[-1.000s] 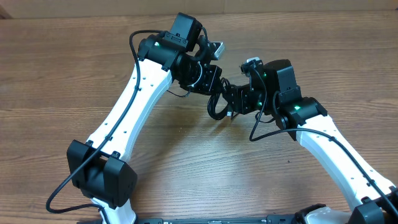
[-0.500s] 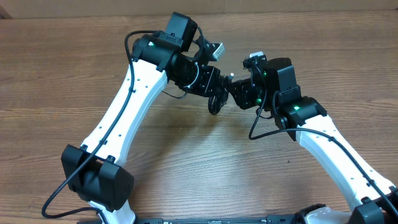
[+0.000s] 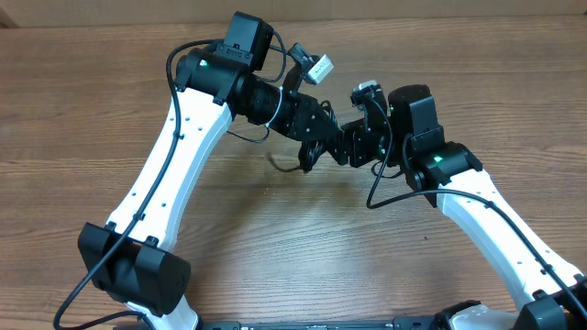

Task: Untangle cables

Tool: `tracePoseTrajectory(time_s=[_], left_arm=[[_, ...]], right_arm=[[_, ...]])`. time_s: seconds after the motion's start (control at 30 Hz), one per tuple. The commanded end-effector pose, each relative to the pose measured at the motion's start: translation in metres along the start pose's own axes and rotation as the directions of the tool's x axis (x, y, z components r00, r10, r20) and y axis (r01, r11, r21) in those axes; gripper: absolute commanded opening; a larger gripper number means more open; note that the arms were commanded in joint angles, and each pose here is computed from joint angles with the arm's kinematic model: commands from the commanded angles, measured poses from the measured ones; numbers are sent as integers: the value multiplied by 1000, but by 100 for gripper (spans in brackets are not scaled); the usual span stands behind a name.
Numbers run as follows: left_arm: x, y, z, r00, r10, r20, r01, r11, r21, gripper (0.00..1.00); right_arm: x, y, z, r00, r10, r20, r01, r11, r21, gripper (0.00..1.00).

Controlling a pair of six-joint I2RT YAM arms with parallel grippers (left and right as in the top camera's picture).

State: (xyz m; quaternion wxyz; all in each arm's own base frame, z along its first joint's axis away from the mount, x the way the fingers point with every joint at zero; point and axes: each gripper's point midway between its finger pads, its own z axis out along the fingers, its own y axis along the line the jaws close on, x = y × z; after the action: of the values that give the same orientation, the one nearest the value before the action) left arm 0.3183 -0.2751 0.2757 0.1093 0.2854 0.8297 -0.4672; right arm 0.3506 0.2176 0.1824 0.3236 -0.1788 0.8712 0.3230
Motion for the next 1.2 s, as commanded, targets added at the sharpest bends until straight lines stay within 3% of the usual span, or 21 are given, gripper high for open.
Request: tracePoseTrajectory(time_s=[0.0,0.1,0.23,0.47,0.63,0.73,0.83,0.9,1.0,1.1,1.17], left_arm=[[-7,5,-15,999,36,32,-31,991,-133,4],[-6,15,-17,999,23,31,-16,981,-192,4],[-7,13,-16,999,8,37,-2,984,-180,4],[-17,-40,-18,995,57,85,-66,992,108,4],[-21,-69,-29,990,90,113,-111,973,204,4],[-23,-61,-36,988,90,126,-106,986,126,4],[-25,-29,-50,988,39,151,-29,997,-70,4],[-26,1,-70,981,-5,193,49,973,-226,4],[-27,36,-106,948,-108,301,218,907,-361,4],[-27,60,-139,904,-165,395,332,852,-405,4],[-26,72,-157,872,-201,446,395,827,-399,4]], right_arm=[[-6,28,-5,1000,-15,-4,14,988,-151,68],[-4,30,-5,1000,-11,-13,9,987,-163,68],[-3,30,-5,1000,-8,-18,5,987,-160,69],[-7,-8,-2,1000,12,9,-12,998,57,58],[-11,-46,-3,985,151,80,-166,954,251,57],[-4,-78,-10,958,253,136,-287,867,407,56],[11,-105,-26,930,318,187,-367,748,554,63],[19,-114,-33,930,320,181,-361,705,611,64],[30,-121,-40,931,327,160,-347,668,658,63],[35,-121,-40,931,336,144,-342,664,664,53],[35,-118,-39,930,342,136,-344,675,653,35]])
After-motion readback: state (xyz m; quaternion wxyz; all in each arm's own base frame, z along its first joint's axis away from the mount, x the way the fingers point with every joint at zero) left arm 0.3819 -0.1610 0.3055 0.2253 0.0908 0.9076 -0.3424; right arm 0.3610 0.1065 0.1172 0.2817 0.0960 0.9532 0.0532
